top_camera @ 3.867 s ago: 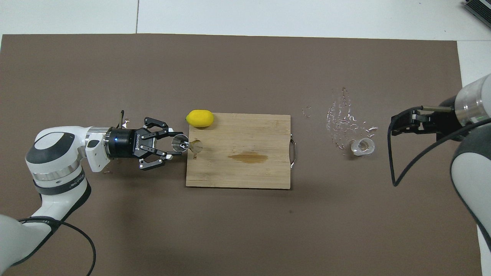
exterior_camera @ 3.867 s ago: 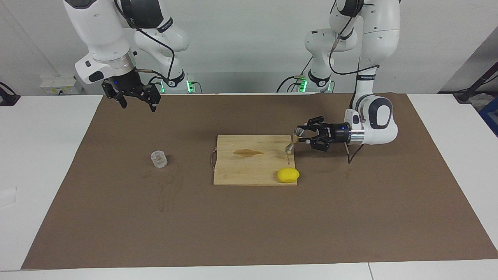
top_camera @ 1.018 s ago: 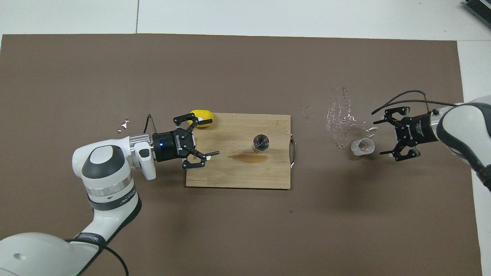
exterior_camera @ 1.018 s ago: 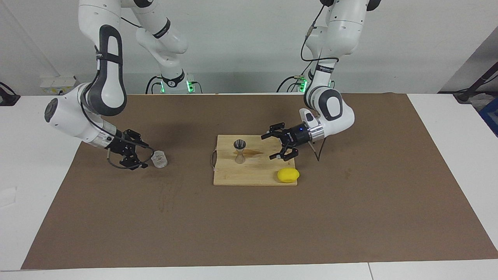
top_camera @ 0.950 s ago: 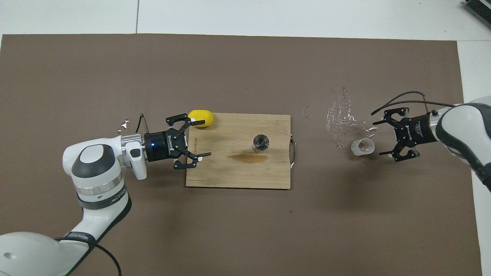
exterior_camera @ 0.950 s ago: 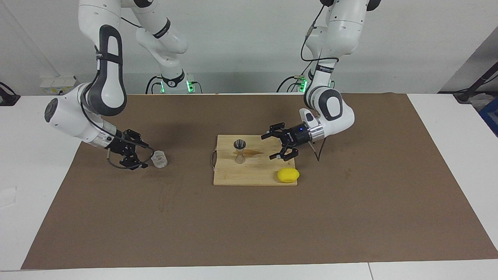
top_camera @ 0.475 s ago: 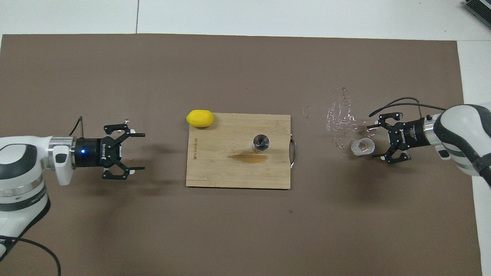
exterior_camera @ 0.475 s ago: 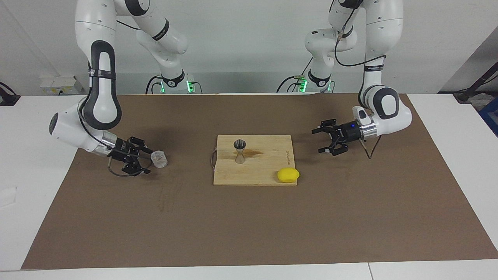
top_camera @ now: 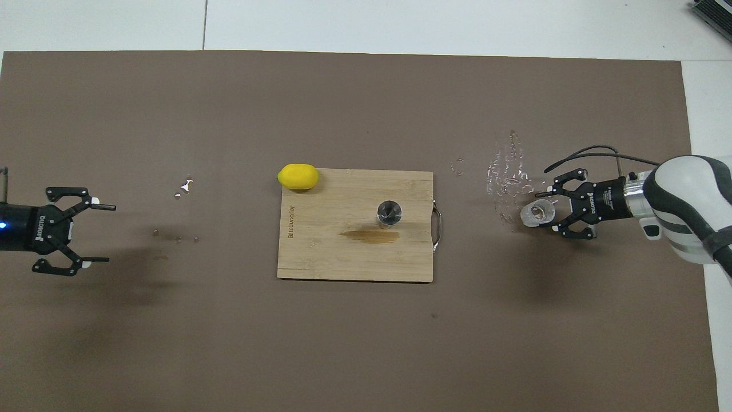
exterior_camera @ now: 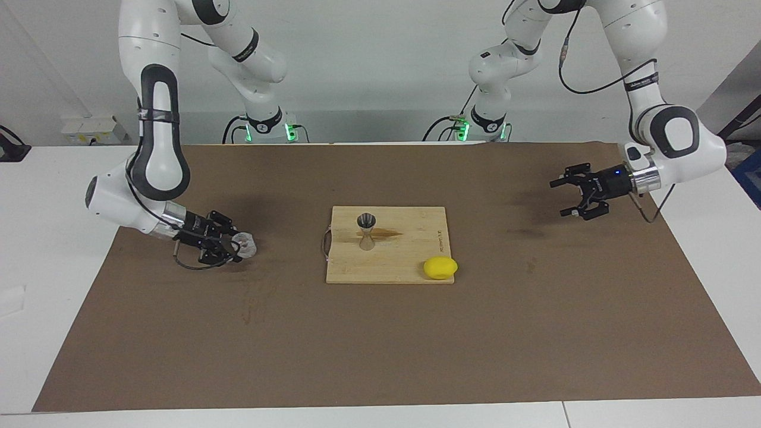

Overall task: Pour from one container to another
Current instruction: 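Withdraw the left gripper while the right gripper reaches the glass cup, then close the right gripper on the clear glass cup and lift it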

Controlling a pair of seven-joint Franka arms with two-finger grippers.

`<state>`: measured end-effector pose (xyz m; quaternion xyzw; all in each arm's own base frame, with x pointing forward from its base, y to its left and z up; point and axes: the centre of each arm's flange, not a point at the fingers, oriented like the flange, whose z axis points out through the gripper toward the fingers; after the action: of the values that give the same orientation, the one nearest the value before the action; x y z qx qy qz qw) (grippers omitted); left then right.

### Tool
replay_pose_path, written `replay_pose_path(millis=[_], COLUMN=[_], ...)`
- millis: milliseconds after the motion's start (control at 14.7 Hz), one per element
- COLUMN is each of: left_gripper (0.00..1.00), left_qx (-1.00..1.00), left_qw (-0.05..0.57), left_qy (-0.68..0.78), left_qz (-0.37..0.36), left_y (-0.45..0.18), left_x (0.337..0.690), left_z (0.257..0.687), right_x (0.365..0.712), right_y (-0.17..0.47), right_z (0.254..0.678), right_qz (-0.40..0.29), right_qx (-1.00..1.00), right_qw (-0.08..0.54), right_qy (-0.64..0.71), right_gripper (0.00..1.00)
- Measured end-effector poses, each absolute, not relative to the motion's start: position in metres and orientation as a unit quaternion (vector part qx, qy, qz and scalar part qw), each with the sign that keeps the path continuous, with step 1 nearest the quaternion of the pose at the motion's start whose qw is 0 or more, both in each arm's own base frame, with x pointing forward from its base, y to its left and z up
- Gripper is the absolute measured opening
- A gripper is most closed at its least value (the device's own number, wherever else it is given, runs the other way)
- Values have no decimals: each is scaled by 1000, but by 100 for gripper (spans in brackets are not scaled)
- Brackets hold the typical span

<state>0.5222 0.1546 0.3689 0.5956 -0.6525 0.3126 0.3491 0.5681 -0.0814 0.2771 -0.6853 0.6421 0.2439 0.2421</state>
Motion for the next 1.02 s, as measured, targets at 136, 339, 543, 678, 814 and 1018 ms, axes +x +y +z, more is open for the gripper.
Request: replay_pose_path(millis=[136, 339, 543, 678, 814, 1018], left_gripper=[100, 100, 100, 100, 100, 100], left_qx=[613, 665, 698, 742, 763, 779], left_qw=[336, 312, 264, 244, 229, 211], left_qy=[-657, -645, -644, -611, -596, -585], left_qz=[281, 211, 168, 128, 104, 79], left_y=[170, 192, 207, 211, 202, 164], left_x=[531, 541, 554, 559, 565, 581], left_z=[379, 401, 443, 467, 482, 503], right_x=[569, 573, 581, 588, 593, 599], right_y=[-81, -72, -24, 17, 53, 105], right_z=[278, 295, 330, 356, 376, 400], right_qz=[244, 236, 230, 223, 220, 201], right_qx=[-683, -685, -690, -690, -690, -701], right_qw=[246, 248, 242, 238, 229, 197], right_qy=[643, 643, 642, 647, 651, 656], right_gripper=[50, 50, 50, 50, 50, 50])
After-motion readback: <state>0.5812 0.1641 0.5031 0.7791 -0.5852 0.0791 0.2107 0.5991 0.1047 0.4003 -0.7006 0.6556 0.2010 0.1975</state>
